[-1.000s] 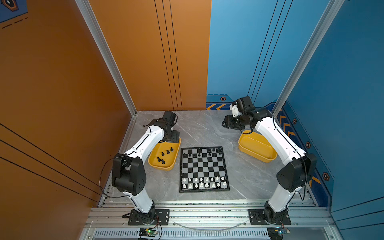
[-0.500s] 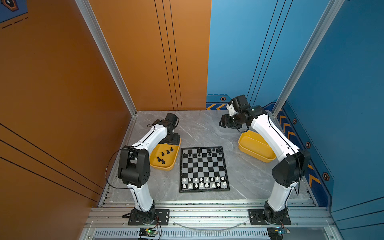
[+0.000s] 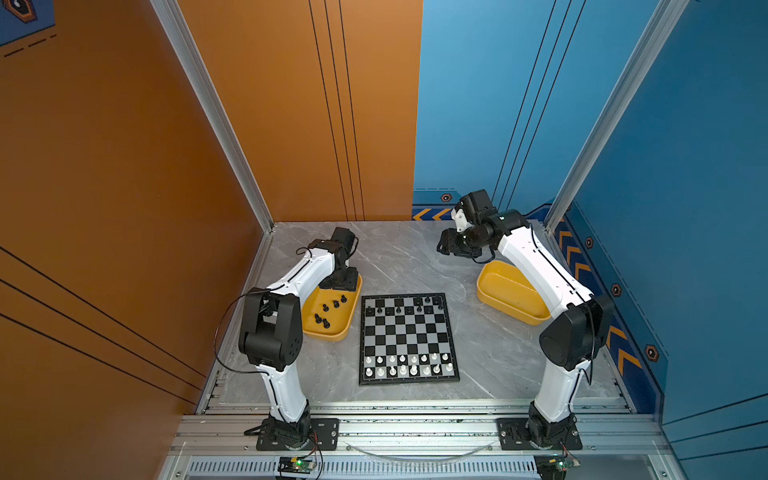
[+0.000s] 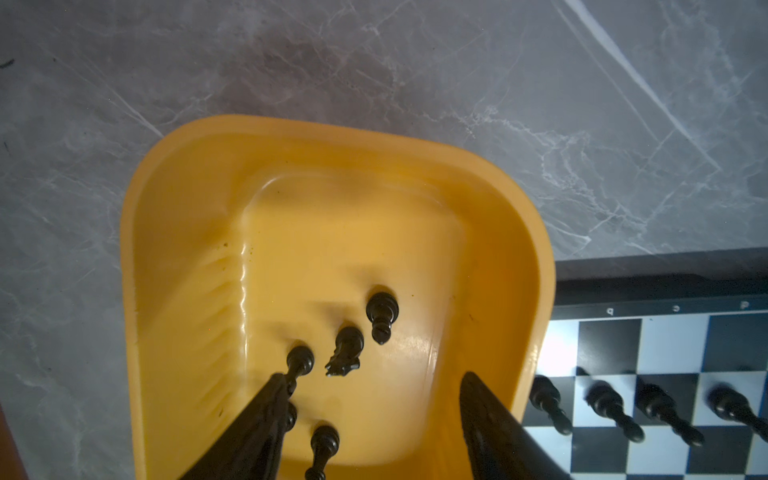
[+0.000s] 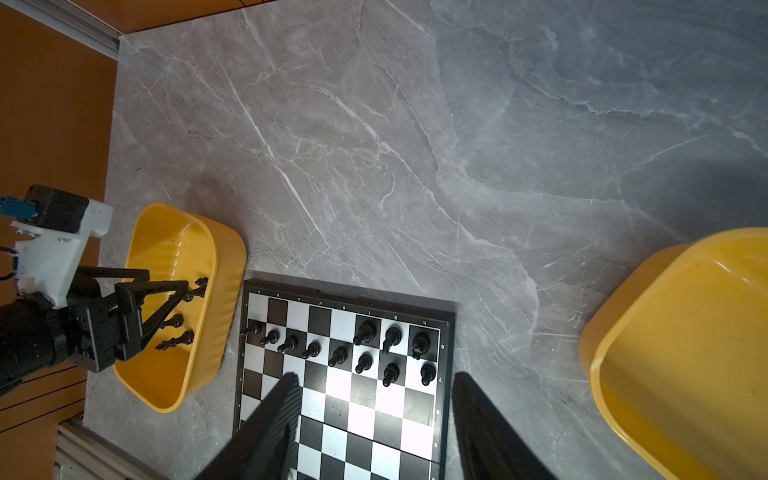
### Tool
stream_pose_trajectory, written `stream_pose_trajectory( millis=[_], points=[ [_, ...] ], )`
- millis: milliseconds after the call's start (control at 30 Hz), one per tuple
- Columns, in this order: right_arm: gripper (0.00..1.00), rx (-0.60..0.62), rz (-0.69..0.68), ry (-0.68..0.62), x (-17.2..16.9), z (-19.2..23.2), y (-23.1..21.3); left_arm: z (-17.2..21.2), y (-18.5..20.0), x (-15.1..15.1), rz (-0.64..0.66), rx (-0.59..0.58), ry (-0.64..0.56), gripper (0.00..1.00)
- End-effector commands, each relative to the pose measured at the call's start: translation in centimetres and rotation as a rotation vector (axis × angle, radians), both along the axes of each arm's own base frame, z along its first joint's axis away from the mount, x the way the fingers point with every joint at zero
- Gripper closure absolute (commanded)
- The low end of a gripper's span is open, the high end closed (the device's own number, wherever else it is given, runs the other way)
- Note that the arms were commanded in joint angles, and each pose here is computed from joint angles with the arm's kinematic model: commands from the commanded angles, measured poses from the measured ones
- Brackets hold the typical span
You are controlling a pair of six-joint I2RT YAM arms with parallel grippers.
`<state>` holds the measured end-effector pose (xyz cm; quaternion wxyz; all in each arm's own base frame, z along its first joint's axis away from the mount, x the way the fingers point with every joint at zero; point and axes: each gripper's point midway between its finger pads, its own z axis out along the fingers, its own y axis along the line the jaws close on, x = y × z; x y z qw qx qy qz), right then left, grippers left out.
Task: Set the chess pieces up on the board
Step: 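Lower the left gripper into the black-piece tray over a tall black piece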
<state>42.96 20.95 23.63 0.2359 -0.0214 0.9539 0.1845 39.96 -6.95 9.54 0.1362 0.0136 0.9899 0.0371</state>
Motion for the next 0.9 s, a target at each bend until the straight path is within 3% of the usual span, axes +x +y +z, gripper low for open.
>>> stream_pose_trajectory(
  millis=[0,367,867],
  points=[
    [0.38,-0.019,-0.001,0.01,-0.3,0.2,0.1,-0.3,0.2,0.2,0.005,-0.013,0.022,0.34],
    [0.38,-0.04,0.006,0.016,-0.8,-0.1,0.3,-2.0,0.4,0.3,0.003,-0.006,0.063,0.43],
    [0.38,-0.055,0.008,0.018,-1.1,-0.2,0.4,-2.5,0.5,0.3,0.012,-0.016,0.078,0.47]
  ],
)
